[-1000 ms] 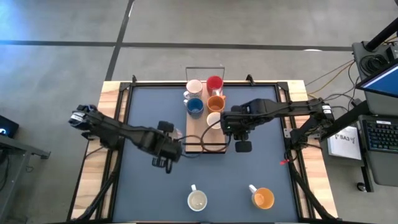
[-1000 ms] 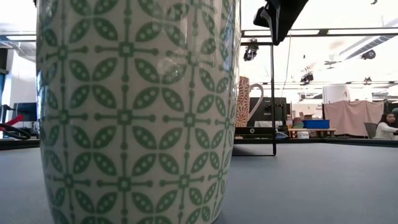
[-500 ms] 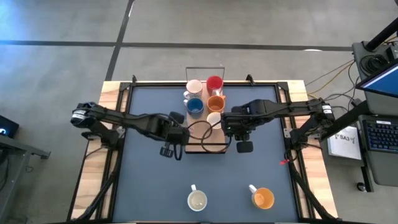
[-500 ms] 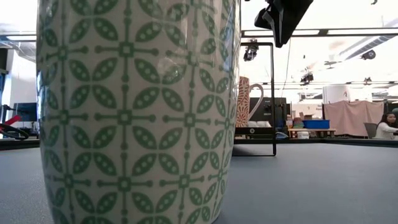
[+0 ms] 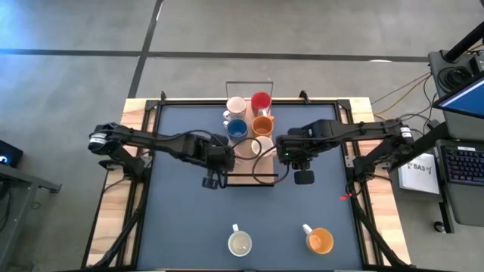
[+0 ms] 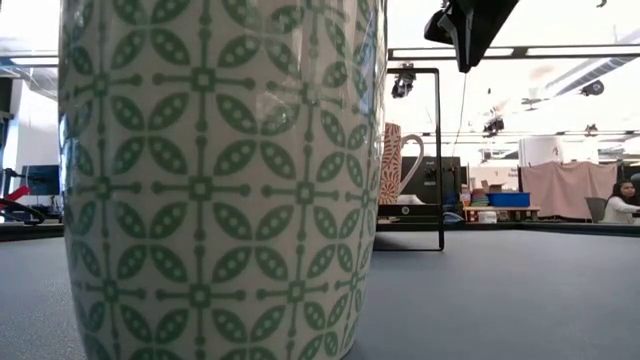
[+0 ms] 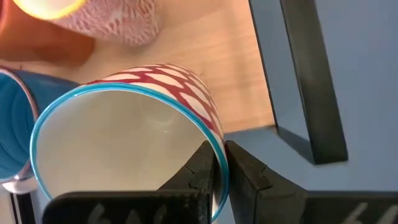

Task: Place coffee mugs
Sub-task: Put the red patterned mug on the shelf

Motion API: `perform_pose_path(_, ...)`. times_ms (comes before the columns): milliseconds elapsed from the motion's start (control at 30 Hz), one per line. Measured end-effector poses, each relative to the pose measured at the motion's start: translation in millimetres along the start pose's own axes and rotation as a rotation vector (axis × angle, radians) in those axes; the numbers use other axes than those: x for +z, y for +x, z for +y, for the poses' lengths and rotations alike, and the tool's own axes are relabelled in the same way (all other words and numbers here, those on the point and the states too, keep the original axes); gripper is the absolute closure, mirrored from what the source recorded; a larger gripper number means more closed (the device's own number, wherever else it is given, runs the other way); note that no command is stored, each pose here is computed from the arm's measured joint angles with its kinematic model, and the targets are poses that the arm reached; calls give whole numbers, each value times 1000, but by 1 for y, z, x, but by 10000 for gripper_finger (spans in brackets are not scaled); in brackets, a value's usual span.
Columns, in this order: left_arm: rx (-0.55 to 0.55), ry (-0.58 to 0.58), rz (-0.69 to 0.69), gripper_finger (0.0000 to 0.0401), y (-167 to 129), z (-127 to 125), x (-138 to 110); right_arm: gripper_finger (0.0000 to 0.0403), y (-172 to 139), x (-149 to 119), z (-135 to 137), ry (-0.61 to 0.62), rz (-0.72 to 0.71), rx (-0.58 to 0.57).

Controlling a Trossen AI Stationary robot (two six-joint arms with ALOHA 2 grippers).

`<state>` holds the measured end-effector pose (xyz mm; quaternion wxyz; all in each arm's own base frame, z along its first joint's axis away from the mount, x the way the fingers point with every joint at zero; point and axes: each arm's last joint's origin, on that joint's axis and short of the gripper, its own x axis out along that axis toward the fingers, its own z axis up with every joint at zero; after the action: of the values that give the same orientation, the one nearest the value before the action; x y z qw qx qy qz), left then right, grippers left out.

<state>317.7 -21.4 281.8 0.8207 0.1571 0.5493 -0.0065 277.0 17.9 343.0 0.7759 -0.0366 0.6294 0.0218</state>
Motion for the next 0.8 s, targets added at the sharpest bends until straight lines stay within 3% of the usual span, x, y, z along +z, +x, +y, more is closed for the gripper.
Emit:
perform_pose_path(367,8,-41,26,391,21,7,4,330,-17,-10,0,0,-81,-2)
perform_pose_path(800,22,-118,47,391,28,23,1,330,-2,-17,0,-19,-48,-2)
